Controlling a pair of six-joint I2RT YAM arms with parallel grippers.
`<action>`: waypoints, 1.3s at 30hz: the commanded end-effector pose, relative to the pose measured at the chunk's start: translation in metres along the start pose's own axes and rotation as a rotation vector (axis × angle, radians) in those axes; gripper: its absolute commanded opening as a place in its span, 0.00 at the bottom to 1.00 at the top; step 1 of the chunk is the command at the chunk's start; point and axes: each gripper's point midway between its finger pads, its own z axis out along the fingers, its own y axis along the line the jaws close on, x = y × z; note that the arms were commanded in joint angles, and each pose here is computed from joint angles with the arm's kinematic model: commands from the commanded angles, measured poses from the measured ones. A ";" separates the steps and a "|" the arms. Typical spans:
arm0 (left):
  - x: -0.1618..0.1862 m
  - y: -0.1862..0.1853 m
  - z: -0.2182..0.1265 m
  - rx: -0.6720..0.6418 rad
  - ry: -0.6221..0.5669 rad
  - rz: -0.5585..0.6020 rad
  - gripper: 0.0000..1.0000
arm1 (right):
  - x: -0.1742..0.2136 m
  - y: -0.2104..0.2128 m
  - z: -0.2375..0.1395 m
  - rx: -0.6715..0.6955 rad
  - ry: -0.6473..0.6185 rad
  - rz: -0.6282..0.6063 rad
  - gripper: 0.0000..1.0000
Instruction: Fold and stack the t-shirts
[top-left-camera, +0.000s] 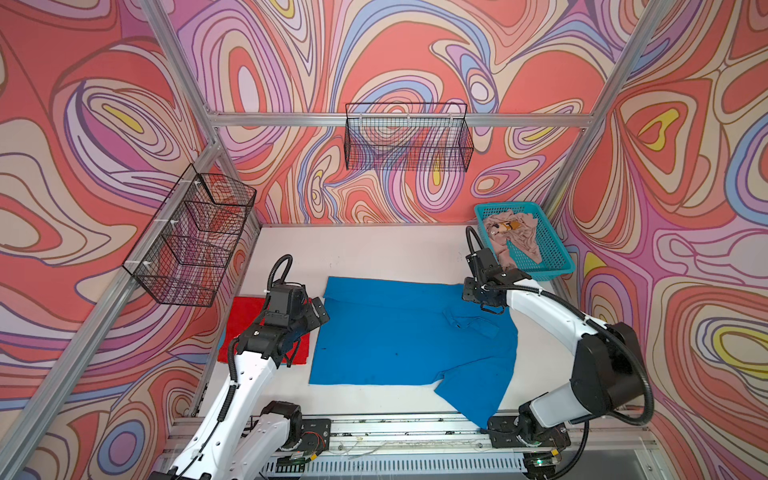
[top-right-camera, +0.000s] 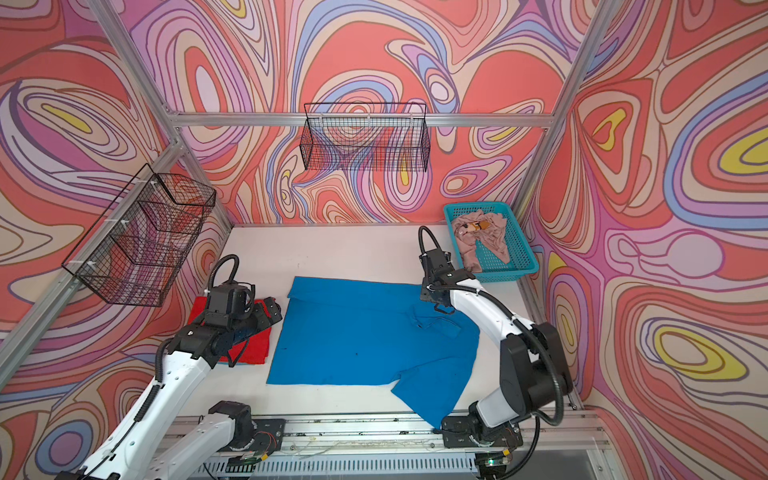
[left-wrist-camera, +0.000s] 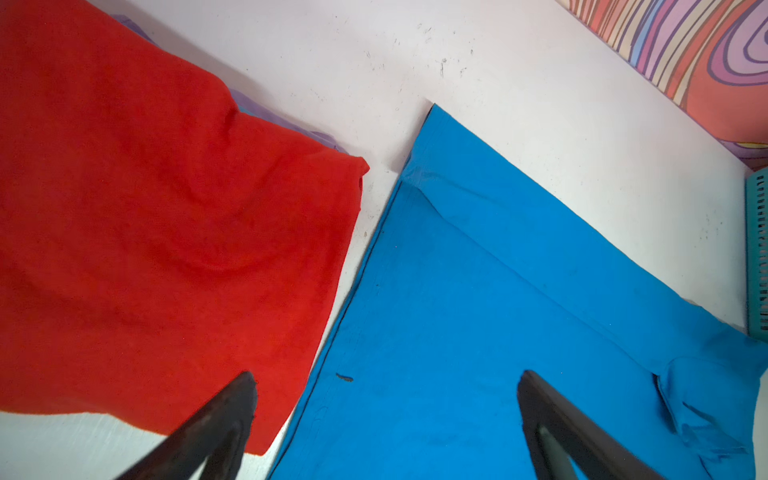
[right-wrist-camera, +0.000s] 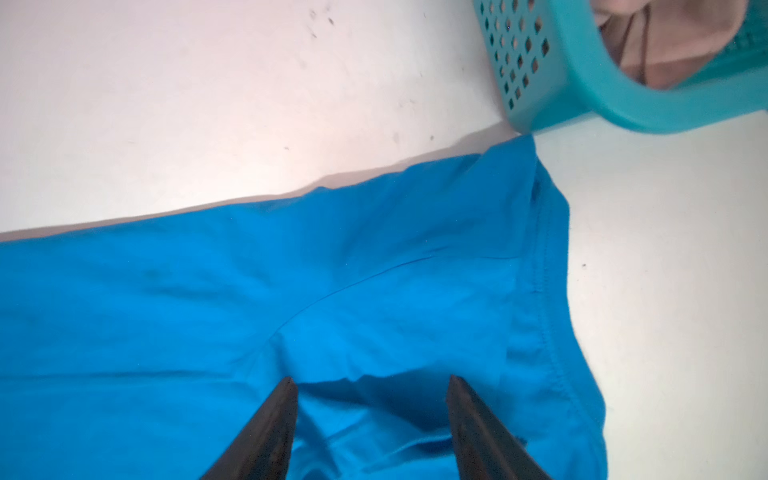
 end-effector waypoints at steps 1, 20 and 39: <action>0.005 0.004 0.000 -0.011 0.007 0.013 1.00 | 0.008 0.010 0.015 -0.043 0.063 -0.094 0.60; 0.005 0.002 -0.001 -0.006 0.005 0.011 1.00 | 0.105 0.014 0.001 -0.186 0.225 -0.061 0.55; -0.002 0.000 0.008 -0.036 0.031 -0.002 1.00 | 0.081 0.052 0.003 -0.283 0.148 -0.017 0.36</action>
